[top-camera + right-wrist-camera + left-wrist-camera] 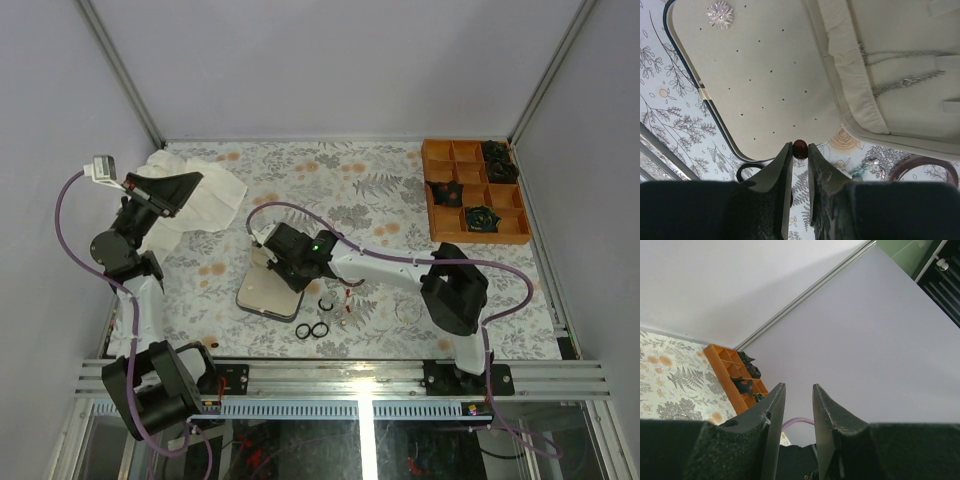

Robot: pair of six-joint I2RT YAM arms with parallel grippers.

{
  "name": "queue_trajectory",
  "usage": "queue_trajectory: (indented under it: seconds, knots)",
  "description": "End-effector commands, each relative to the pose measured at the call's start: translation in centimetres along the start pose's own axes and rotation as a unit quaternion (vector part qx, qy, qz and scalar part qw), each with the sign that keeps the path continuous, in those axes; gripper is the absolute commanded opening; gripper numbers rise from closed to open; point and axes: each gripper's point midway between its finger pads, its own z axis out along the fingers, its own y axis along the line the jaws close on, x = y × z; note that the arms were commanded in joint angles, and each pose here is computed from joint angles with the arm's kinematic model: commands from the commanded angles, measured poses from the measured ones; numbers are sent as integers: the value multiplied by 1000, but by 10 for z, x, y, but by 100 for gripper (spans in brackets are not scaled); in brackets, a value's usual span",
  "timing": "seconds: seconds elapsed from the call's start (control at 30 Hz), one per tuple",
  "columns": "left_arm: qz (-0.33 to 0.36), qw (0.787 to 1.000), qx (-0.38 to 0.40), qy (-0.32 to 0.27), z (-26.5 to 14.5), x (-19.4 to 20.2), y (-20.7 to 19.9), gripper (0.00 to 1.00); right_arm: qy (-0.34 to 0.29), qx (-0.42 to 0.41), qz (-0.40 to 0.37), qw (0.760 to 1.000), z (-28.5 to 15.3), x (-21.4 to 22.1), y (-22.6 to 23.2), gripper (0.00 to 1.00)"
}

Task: Organize the mixed jewelry
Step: Place the jewelry in the jewelry box.

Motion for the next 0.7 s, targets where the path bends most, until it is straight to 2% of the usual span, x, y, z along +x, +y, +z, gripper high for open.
queue_trajectory:
  seconds: [0.0, 0.67]
  knots:
    - [12, 1000, 6, 5, -6, 2, -3, 28, -6, 11, -21, 1000, -4, -11, 6, 17]
    - [11, 1000, 3, -9, -20, -7, 0, 28, 9, 28, -33, 999, 11, -10, 14, 16]
